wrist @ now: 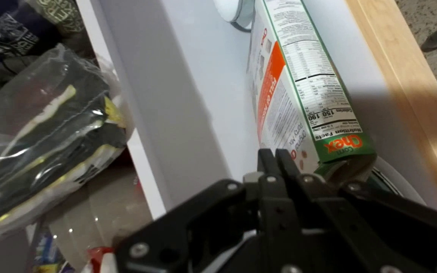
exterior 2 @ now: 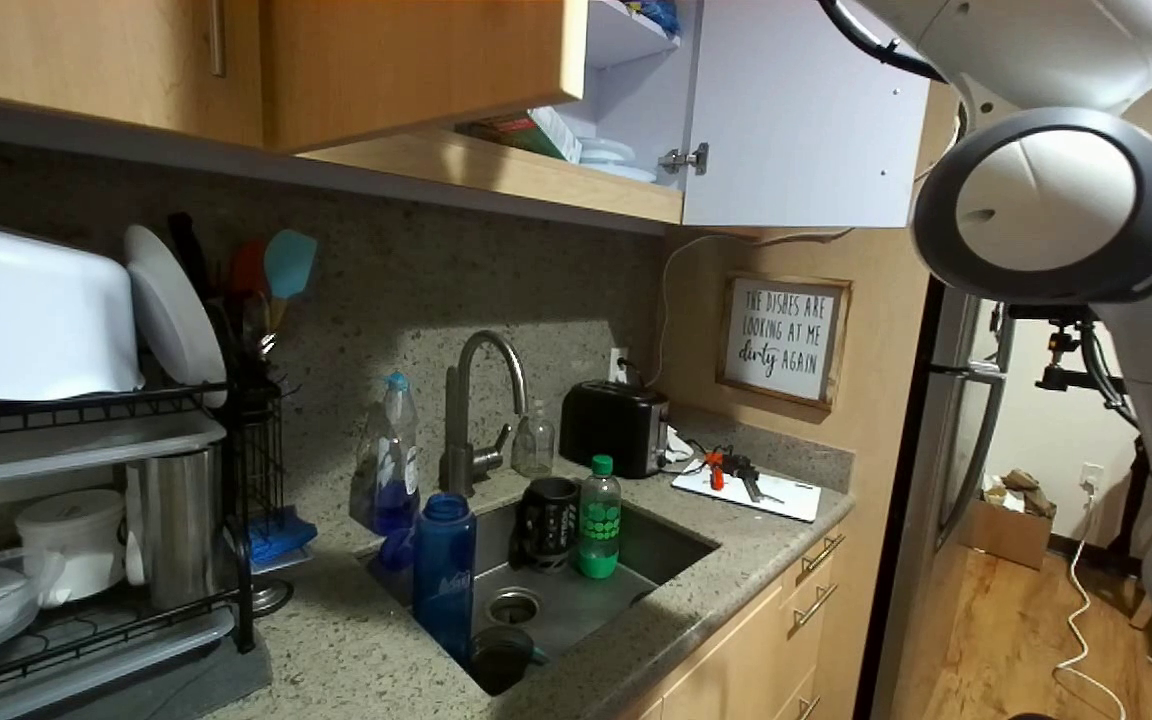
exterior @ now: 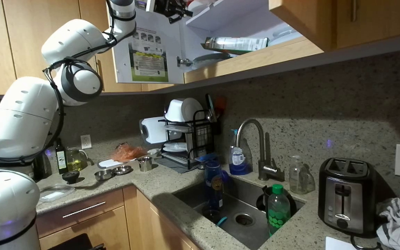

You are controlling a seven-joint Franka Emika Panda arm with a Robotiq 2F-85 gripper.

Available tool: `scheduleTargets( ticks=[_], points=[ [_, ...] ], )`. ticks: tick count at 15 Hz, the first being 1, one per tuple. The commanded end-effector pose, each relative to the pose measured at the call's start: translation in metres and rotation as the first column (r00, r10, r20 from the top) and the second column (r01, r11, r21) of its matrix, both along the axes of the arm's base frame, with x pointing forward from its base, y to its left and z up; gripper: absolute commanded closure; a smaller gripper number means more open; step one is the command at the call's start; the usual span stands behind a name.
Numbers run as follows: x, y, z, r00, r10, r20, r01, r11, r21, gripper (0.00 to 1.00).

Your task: Pick up the green box from the counter and place it inside the open upper cabinet

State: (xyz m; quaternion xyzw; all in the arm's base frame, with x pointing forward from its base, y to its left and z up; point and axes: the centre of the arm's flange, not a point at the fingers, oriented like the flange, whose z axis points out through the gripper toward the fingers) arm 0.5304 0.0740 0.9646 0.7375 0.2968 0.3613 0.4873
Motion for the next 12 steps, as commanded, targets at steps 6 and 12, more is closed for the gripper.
scheduleTargets(
  ticks=[6,12],
  points=[
    [-0.069,-0.024,-0.014,0.997,0.077,-0.016,-0.078,0.997,-0.008,0.93],
    [-0.065,-0.02,-0.038,0.969,0.147,-0.2,-0.151,0.989,-0.003,0.93]
  ],
)
